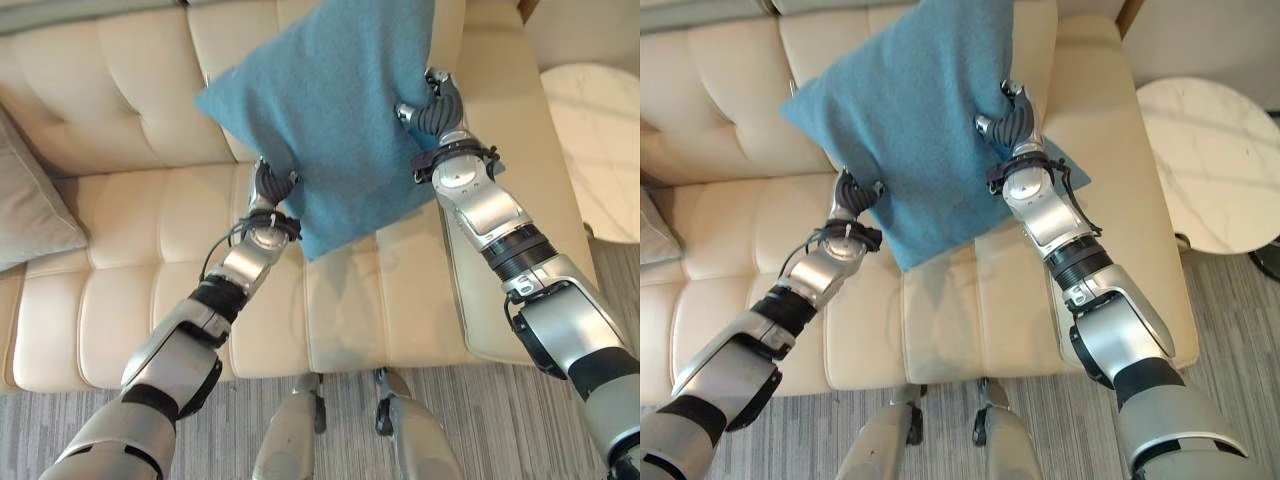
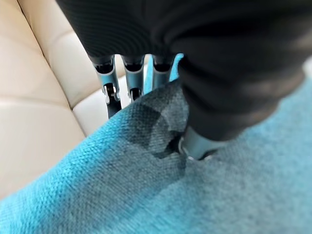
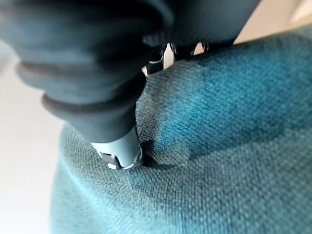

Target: Pick up all the scattered cushions and arrange them neatly on the sofa.

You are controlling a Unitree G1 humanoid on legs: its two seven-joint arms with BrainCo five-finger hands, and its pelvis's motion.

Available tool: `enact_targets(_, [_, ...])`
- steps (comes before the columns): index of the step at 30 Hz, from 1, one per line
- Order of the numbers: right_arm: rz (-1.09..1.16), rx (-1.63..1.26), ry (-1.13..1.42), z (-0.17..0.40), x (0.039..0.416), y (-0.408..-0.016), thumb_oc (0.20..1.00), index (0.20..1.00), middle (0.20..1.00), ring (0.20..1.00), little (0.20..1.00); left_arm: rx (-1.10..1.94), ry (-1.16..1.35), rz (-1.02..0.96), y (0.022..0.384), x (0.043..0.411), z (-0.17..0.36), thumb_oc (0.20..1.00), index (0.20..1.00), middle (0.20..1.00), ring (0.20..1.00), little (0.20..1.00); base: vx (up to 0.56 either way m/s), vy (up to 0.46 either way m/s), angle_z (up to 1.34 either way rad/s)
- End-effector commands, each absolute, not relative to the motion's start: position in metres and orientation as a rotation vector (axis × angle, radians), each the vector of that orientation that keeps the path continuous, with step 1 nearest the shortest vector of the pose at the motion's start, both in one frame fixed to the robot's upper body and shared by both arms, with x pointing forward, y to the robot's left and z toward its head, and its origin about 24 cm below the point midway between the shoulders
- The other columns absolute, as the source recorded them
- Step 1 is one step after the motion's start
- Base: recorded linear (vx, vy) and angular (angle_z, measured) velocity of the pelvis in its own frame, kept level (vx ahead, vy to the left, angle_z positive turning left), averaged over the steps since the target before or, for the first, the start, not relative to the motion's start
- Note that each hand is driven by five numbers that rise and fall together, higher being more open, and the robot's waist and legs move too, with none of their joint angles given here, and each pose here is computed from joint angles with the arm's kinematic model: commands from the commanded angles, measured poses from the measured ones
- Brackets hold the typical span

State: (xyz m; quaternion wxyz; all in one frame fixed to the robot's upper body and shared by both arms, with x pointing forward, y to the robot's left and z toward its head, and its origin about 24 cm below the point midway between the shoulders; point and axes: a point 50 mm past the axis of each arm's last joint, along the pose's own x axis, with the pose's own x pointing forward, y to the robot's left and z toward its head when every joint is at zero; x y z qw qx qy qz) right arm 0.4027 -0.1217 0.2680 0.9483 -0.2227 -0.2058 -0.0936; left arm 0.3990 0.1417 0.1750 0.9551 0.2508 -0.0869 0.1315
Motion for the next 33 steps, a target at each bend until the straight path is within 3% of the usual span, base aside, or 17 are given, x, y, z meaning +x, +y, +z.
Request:
enact_targets(1, [-0.063, -0.377, -0.721, 0.326, 0.38, -0.067, 0.2, 0.2, 0.2, 0.2, 0.2, 0.555, -0.65, 0.244, 0.099, 0.395, 0.298, 0.2, 0.2, 0.2, 0.2, 0.2, 0.03, 0.003, 0.01])
enact_targets(6, [-0.167, -0.331, -0.771, 0.322, 0.38, -0.069, 0.2, 0.2, 0.2, 0.2, 0.2, 0.607, -0.66, 0.383, 0.108, 0.401, 0.307, 0.2, 0.2, 0.2, 0.2, 0.2, 0.0, 0.003, -0.02])
enact_targets(7, [-0.166, -0.32, -0.756, 0.316, 0.382, -0.067, 0.319, 0.319, 0.319, 0.319, 0.319, 0.593, -0.654, 0.393, 0.108, 0.402, 0.306, 0.2, 0.2, 0.2, 0.2, 0.2, 0.01, 0.016, -0.07])
enact_targets(8, [-0.166, -0.32, -0.756, 0.316, 0.382, -0.067, 0.837, 0.837, 0.837, 0.837, 0.837, 0.593, -0.654, 0.393, 0.108, 0.402, 0.306, 0.2, 0.2, 0.2, 0.2, 0.2, 0.03, 0.007, -0.04])
enact_targets(9, [-0.161, -0.303, -0.739, 0.311, 0.384, -0.062, 1.0, 1.0, 1.0, 1.0, 1.0, 0.553, -0.619, 0.415, 0.109, 0.404, 0.301, 0.94, 0.94, 0.94, 0.94, 0.94, 0.0, 0.0, 0.0])
enact_targets(10, [-0.161, -0.303, -0.739, 0.311, 0.384, -0.062, 1.0, 1.0, 1.0, 1.0, 1.0, 0.552, -0.619, 0.416, 0.109, 0.404, 0.301, 1.0, 1.0, 1.0, 1.0, 1.0, 0.0, 0.0, 0.0])
enact_targets(19, [-0.195, -0.308, -0.528, 0.254, 0.4, -0.075, 1.0, 1.0, 1.0, 1.0, 1.0, 0.366, -0.401, 0.424, 0.121, 0.413, 0.248, 1.0, 1.0, 1.0, 1.0, 1.0, 0.03, 0.011, 0.02])
enact_targets(24, [-0.253, -0.257, -0.385, 0.209, 0.401, -0.115, 1.0, 1.0, 1.0, 1.0, 1.0, 0.253, -0.253, 0.432, 0.164, 0.405, 0.193, 1.0, 1.0, 1.0, 1.0, 1.0, 0.06, 0.043, 0.0])
enact_targets(25, [-0.295, -0.231, -0.31, 0.179, 0.395, -0.139, 1.0, 1.0, 1.0, 1.0, 1.0, 0.233, -0.179, 0.451, 0.186, 0.395, 0.16, 1.0, 1.0, 1.0, 1.0, 1.0, 0.07, 0.066, 0.0])
enact_targets(27, [-0.296, -0.232, -0.274, 0.164, 0.39, -0.144, 1.0, 1.0, 1.0, 1.0, 1.0, 0.233, -0.141, 0.454, 0.192, 0.389, 0.144, 1.0, 1.0, 1.0, 1.0, 1.0, 0.06, 0.05, 0.02])
enact_targets(31, [-0.288, -0.232, -0.045, 0.079, 0.353, -0.177, 1.0, 1.0, 1.0, 1.0, 1.0, 0.202, 0.087, 0.467, 0.225, 0.336, 0.053, 1.0, 1.0, 1.0, 1.0, 1.0, 0.05, 0.09, 0.0])
enact_targets(33, [-0.286, -0.238, -0.001, 0.063, 0.345, -0.179, 1.0, 1.0, 1.0, 1.0, 1.0, 0.18, 0.143, 0.475, 0.228, 0.326, 0.036, 1.0, 1.0, 1.0, 1.0, 1.0, 0.01, 0.092, -0.04])
